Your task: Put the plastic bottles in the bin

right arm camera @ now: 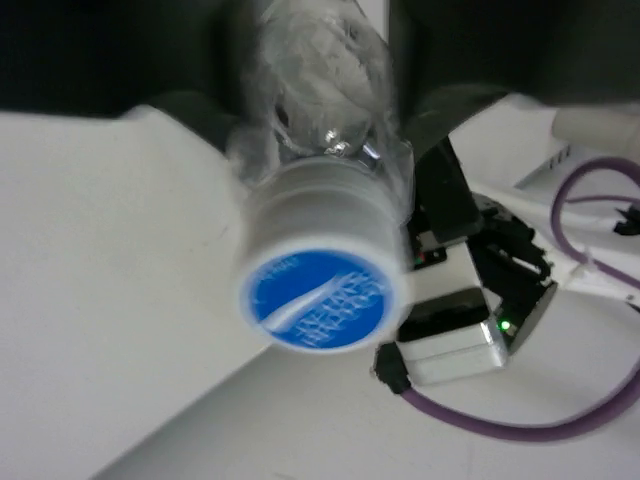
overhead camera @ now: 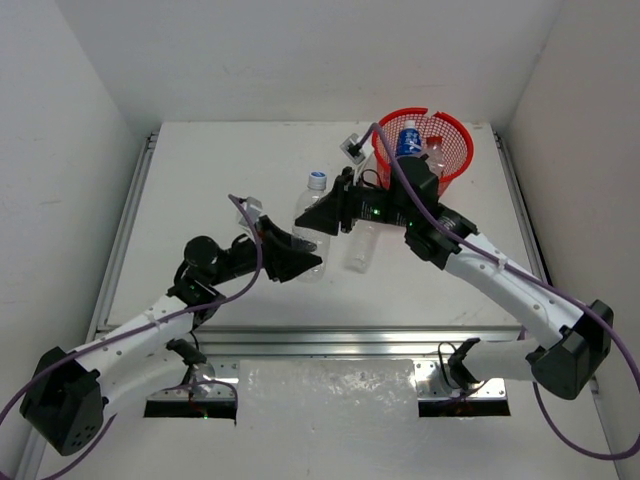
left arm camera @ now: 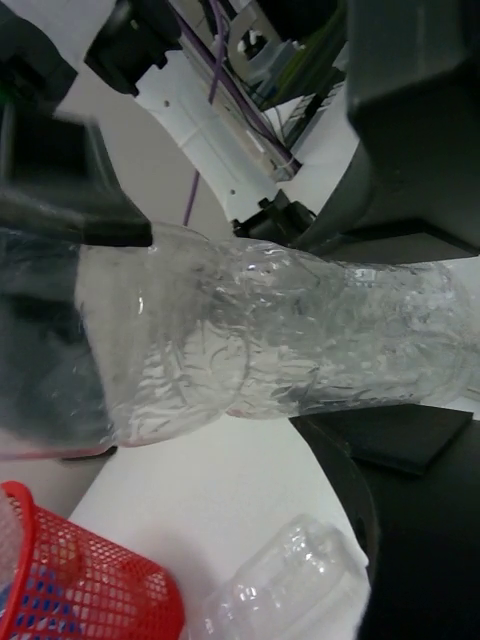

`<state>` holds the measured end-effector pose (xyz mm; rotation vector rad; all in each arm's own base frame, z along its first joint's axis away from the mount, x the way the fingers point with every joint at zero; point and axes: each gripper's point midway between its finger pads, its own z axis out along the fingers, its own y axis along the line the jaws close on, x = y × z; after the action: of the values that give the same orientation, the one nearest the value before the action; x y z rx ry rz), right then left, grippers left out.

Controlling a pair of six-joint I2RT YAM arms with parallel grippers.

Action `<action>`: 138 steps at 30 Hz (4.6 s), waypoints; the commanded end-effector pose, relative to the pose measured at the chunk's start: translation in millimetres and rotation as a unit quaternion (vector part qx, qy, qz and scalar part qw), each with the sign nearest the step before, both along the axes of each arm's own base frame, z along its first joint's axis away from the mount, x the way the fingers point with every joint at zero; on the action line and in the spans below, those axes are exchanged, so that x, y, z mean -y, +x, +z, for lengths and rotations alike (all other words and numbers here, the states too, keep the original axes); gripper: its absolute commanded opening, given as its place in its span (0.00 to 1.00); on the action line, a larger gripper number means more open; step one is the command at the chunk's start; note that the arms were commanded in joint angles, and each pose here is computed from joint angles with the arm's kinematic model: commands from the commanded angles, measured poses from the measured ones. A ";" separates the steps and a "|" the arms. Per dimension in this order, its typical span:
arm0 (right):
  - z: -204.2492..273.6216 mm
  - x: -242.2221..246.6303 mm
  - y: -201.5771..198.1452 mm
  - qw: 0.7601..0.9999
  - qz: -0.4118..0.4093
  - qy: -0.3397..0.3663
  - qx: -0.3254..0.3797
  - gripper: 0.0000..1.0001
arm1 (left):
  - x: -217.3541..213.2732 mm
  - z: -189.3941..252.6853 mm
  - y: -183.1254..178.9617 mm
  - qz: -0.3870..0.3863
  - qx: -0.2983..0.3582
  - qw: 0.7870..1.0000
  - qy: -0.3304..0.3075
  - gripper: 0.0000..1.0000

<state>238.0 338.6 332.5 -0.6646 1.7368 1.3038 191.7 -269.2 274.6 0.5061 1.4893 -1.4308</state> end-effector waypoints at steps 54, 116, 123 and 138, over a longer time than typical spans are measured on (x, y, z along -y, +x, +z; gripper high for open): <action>-75.7 236.7 330.5 0.834 -0.511 -0.184 0.104 0.11 | -111.9 -31.1 11.2 0.305 -0.162 0.921 0.181 1.00; 15.6 248.9 27.4 0.888 -0.435 -0.150 0.012 0.99 | 144.1 -240.0 169.1 0.277 -0.353 0.810 0.377 0.82; 2.9 210.6 20.9 0.933 -0.342 -0.114 0.001 0.99 | 65.1 -191.7 137.0 0.354 -0.323 0.808 0.344 0.00; 26.1 67.3 -37.9 0.998 0.010 0.057 0.013 0.99 | 34.1 56.1 -36.9 -0.012 0.109 0.994 -0.007 0.00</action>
<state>209.1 255.1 313.1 -0.5374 1.8203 1.3289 188.2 -295.7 304.7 0.4581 1.4937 -1.2378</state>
